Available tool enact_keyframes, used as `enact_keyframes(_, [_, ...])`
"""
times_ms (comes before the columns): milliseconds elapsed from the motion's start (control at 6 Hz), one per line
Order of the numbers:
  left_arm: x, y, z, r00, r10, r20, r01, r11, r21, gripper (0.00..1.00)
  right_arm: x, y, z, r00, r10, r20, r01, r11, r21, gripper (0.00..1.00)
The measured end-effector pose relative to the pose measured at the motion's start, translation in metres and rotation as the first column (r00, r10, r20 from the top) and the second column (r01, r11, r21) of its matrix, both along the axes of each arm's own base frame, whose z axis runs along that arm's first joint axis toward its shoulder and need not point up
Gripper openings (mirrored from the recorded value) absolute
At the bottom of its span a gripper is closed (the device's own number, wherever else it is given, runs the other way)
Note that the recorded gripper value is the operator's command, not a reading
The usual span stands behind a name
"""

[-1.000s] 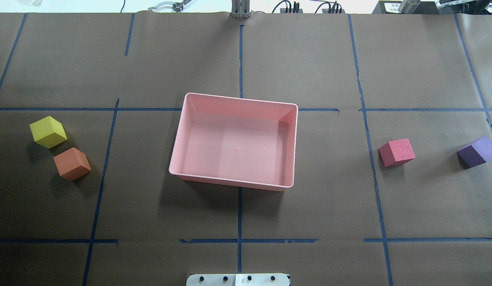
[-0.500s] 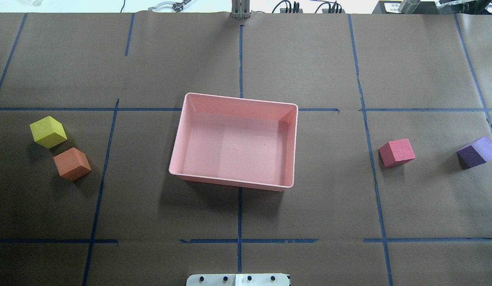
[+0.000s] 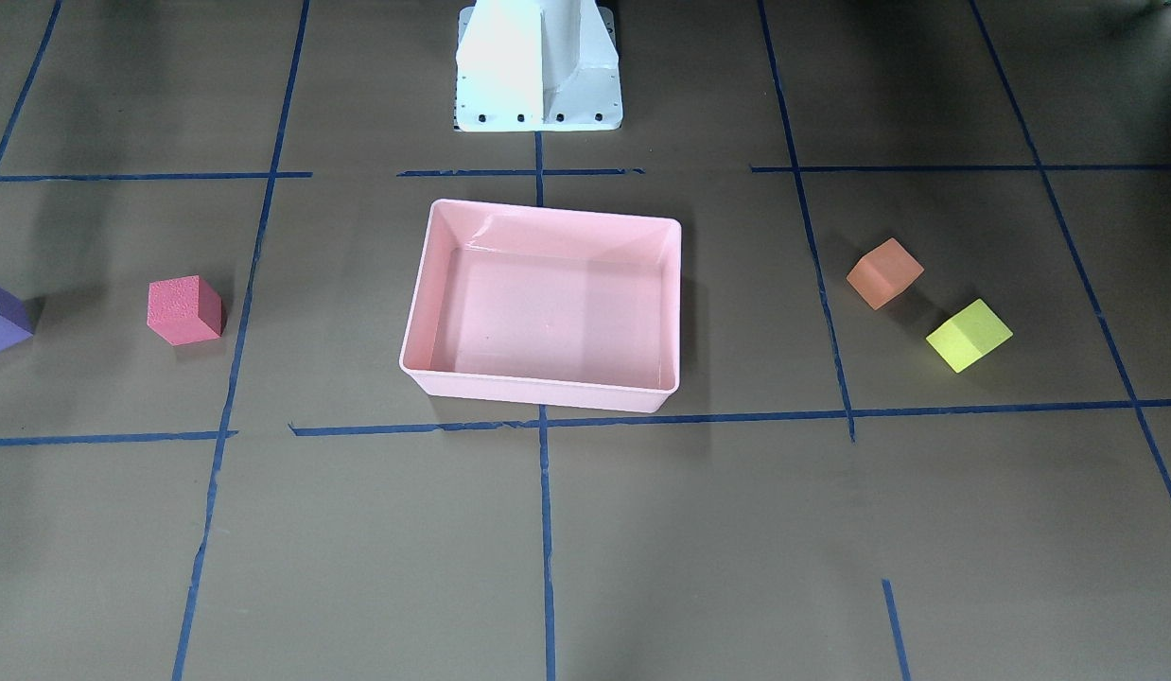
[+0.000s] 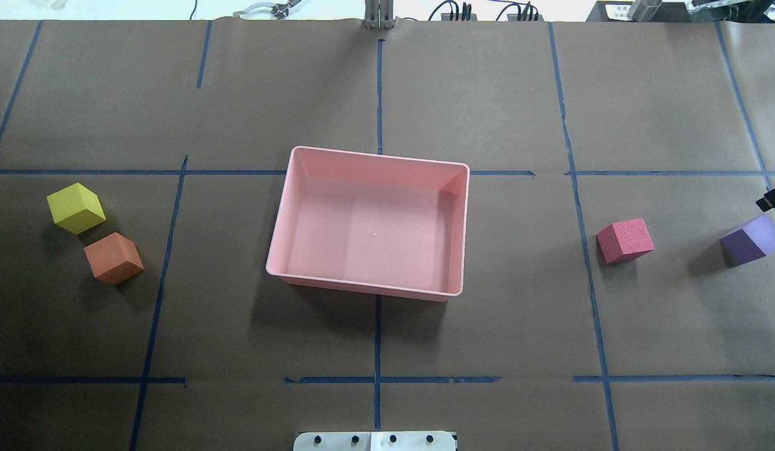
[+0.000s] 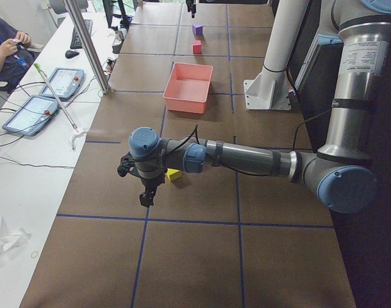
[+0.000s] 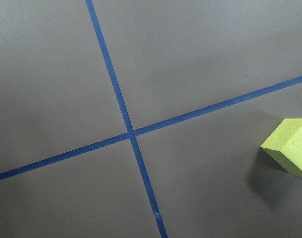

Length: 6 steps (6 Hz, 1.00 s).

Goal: Place blocks into pink bin with both arms
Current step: 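Lower the right gripper onto the purple cube and close it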

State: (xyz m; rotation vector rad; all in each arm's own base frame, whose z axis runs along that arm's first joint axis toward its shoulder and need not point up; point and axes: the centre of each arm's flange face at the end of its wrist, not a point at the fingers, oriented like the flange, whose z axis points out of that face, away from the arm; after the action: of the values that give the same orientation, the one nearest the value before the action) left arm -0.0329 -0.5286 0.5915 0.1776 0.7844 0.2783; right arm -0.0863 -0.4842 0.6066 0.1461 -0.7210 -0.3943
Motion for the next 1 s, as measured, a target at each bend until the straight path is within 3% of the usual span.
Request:
enact_keyframes(833, [0.001, 0.0, -0.002, 1.0, 0.002, 0.0, -0.002, 1.0, 0.005, 1.0, -0.039, 0.012, 0.054, 0.995, -0.089, -0.038, 0.087, 0.995, -0.053, 1.0])
enact_keyframes(1000, [0.001, 0.0, -0.003, 1.0, 0.002, 0.0, -0.002, 1.0, 0.006, 1.0, -0.051, 0.016, 0.063, 0.992, -0.115, -0.048, 0.112, 0.991, -0.069, 0.93])
